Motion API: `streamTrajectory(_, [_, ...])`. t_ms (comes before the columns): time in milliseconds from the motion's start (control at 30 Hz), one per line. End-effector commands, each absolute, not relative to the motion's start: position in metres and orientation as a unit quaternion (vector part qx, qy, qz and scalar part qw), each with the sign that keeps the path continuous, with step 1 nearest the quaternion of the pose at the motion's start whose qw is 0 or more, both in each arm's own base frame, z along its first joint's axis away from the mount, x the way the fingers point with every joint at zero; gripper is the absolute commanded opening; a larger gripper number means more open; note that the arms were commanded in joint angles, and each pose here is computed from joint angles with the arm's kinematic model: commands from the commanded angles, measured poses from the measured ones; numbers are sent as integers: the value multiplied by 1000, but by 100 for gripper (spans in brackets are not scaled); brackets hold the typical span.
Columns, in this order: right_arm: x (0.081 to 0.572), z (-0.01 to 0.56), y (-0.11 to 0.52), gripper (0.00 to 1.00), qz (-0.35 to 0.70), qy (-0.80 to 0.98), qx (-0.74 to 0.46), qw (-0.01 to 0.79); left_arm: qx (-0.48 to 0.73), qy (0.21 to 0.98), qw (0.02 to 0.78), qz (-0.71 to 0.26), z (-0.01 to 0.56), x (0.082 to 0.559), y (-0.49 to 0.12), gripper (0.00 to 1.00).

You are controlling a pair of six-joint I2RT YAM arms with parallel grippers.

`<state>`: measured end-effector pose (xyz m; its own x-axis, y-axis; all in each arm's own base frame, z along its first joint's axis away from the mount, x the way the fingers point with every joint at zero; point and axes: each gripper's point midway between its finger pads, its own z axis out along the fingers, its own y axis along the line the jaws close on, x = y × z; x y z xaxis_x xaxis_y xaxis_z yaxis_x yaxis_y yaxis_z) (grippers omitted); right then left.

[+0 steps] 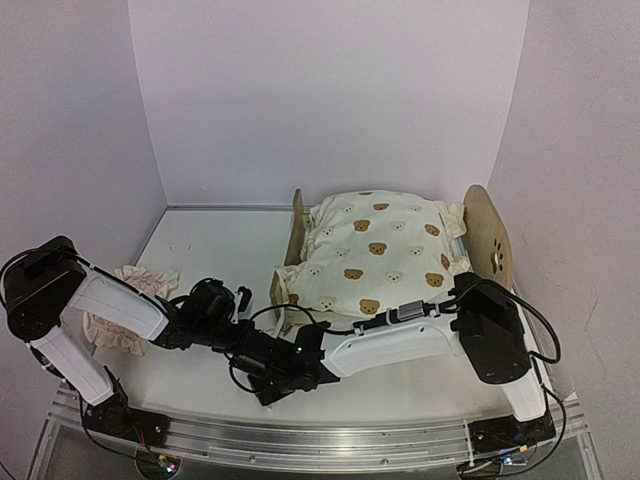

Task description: Set up the pet bed

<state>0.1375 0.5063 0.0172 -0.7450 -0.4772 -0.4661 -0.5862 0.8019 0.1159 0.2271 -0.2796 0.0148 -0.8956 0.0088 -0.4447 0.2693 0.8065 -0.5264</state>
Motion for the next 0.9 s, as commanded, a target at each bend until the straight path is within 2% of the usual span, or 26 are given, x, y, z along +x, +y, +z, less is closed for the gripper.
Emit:
streamTrajectory(0, [125, -25, 478, 30, 69, 941, -285, 169, 80, 909, 239, -333, 35, 232, -291, 0])
streamTrajectory(500, [114, -35, 457, 26, 39, 941, -282, 183, 76, 909, 240, -333, 35, 232, -290, 0])
streamTrajectory(567, [112, -36, 453, 23, 33, 941, -279, 188, 74, 909, 241, -333, 35, 232, -290, 0])
streamTrajectory(733, [114, -41, 436, 1, 12, 943, -268, 196, 73, 907, 243, -336, 39, 231, -289, 0])
streamTrajectory(867, [117, -42, 427, 0, 0, 941, -269, 207, 71, 906, 247, -336, 42, 231, -287, 0])
